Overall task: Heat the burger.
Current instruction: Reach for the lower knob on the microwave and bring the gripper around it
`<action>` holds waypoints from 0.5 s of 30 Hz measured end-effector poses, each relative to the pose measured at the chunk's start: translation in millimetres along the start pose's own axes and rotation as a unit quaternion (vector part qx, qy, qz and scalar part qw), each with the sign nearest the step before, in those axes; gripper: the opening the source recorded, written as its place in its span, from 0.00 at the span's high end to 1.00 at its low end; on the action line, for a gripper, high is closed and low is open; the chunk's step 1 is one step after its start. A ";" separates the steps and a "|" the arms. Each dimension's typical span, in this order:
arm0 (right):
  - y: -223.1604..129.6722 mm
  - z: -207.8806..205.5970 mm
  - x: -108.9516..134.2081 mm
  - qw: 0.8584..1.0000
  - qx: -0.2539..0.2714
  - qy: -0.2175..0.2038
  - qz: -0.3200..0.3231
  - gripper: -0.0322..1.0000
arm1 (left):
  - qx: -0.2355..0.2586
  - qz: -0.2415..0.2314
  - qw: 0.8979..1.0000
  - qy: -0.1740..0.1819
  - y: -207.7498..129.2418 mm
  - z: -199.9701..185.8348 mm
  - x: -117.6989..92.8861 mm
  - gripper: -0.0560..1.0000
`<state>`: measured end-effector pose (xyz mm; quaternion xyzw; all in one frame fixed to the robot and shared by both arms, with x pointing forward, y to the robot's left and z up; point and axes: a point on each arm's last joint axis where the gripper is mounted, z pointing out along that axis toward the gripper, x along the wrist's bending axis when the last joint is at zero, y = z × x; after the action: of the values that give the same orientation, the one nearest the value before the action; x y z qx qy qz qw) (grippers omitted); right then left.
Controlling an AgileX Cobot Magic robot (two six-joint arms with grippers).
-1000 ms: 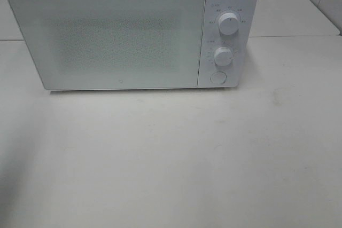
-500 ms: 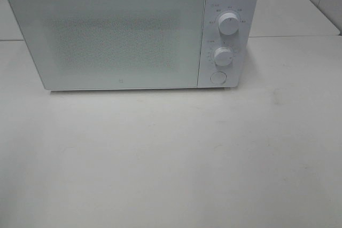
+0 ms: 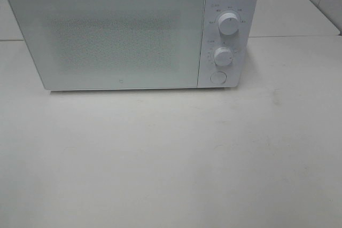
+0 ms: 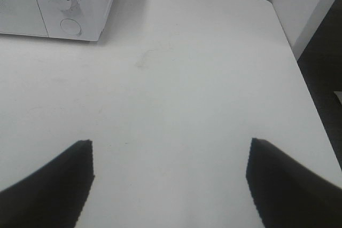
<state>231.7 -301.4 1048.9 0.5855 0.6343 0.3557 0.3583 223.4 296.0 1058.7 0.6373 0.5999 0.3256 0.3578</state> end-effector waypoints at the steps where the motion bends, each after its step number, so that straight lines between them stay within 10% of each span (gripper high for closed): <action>1: 0.0 0.0 0.0 1.000 0.000 0.000 0.000 0.23 | 0.000 0.000 1.000 0.000 0.0 0.0 0.0 0.02; 15: 0.0 0.0 0.0 1.000 0.000 0.000 0.000 0.23 | -0.043 -0.004 0.999 -0.005 0.6 6.8 -0.5 0.02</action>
<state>231.7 -301.4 1048.9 0.5858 0.6340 0.3558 0.3581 229.4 295.0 1055.6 0.6206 0.5861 0.3466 0.3887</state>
